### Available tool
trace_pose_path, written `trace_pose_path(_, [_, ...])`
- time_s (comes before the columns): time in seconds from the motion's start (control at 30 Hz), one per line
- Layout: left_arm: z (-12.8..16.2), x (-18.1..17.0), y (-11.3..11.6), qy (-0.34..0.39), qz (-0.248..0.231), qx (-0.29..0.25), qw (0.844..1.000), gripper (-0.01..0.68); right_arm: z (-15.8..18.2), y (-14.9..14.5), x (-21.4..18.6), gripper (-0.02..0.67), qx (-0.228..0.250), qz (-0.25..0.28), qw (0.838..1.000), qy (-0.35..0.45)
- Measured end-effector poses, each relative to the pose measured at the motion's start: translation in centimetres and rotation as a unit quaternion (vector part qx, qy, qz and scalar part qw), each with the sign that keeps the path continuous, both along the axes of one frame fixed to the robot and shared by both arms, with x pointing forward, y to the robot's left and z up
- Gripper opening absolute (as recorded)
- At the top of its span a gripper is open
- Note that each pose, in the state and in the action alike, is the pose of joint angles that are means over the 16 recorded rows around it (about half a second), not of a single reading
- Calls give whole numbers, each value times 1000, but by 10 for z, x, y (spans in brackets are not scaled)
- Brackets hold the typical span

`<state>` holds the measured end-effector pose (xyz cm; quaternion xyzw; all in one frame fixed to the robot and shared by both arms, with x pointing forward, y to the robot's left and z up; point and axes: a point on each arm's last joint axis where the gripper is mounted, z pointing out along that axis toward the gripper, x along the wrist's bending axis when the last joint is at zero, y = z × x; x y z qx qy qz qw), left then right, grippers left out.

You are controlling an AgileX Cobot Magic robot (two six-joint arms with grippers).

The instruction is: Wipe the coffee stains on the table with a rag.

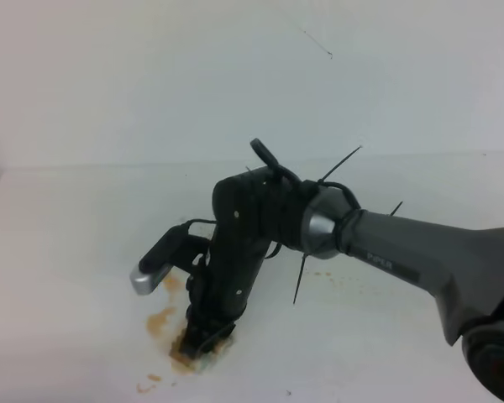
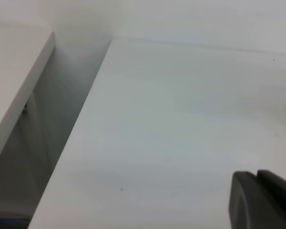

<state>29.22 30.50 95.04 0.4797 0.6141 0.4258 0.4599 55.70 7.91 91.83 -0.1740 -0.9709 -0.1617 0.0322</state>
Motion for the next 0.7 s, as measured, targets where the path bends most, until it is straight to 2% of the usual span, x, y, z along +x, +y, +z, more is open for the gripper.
trace_pose_path(0.33, [0,0,0,0,0,0,1000,1,-4,27,-22,4,19,13,999,-30])
trace_pose_path(0.7, [0,0,0,0,0,0,1000,1,-6,20,10,4,32,-34,995,-87])
